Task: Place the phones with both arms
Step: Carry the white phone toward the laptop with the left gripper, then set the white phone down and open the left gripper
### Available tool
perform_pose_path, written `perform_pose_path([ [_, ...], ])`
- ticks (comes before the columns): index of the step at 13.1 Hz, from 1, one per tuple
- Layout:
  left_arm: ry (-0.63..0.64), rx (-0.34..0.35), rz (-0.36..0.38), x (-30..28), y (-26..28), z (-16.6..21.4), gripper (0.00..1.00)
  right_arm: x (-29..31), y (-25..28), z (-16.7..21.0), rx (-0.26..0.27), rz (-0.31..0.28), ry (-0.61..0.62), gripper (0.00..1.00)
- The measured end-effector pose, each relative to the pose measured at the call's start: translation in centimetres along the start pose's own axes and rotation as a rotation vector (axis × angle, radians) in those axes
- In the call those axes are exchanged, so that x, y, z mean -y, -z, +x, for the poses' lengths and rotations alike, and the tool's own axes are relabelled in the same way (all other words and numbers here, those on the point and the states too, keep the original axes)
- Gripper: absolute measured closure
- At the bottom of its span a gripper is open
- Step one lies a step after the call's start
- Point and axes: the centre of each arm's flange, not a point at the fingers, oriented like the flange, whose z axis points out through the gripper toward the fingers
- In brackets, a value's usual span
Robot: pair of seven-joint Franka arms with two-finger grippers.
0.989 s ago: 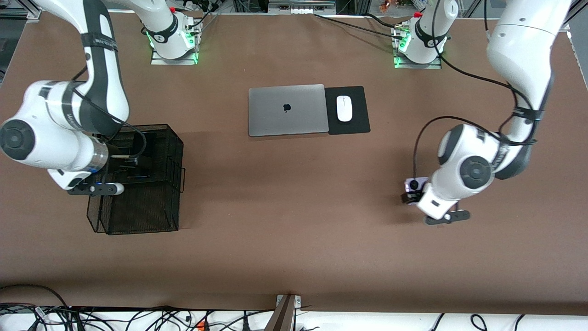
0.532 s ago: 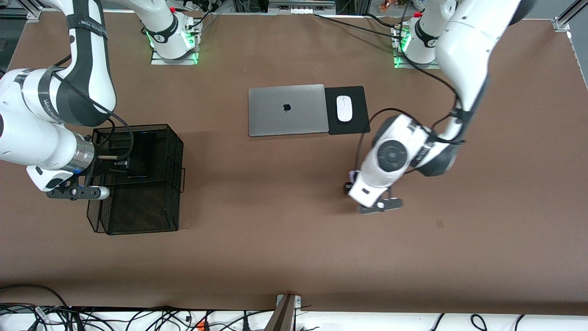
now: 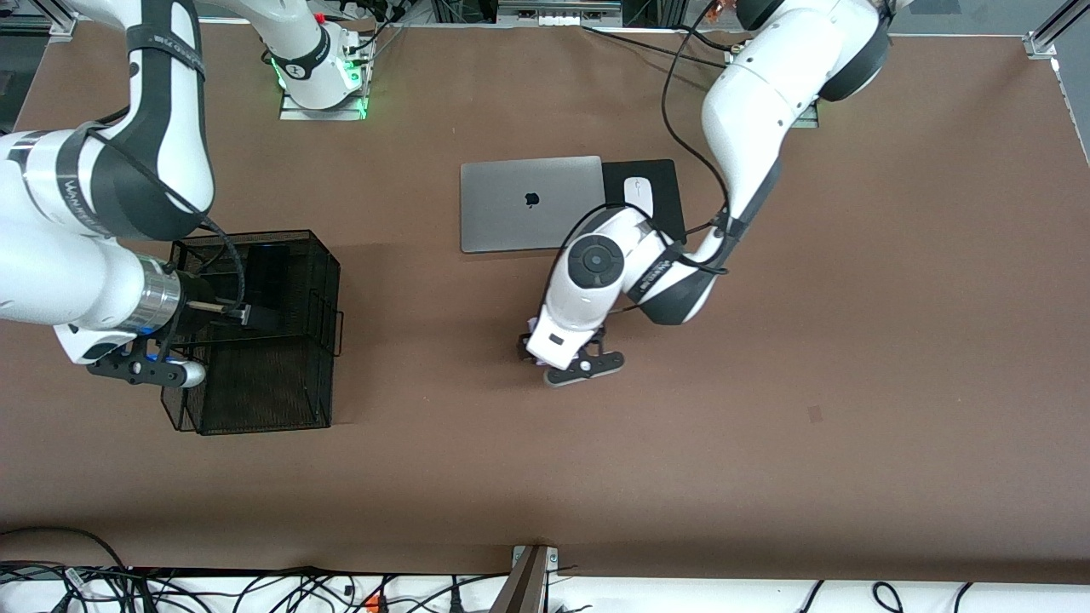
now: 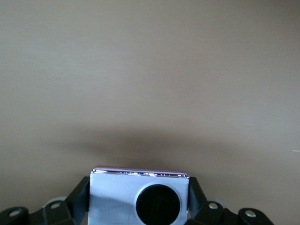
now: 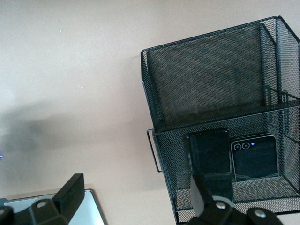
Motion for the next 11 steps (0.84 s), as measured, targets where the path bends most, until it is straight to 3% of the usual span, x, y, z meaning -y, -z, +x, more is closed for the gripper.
perform_pose_path([
  [4, -0.063, -0.087, -0.088, -2.4, -1.9, -2.4, 0.15, -0.3, -0.1, 0.4, 0.004, 0.000, -0.011, 0.00],
  [8, -0.171, -0.139, -0.075, -3.0, -5.2, -4.8, 0.15, -0.3, -0.1, 0.4, 0.004, -0.001, -0.012, 0.00],
  [11, -0.219, -0.161, -0.078, -2.5, -6.0, -3.9, 0.15, -0.3, -0.1, 0.4, 0.005, -0.001, -0.012, 0.00],
])
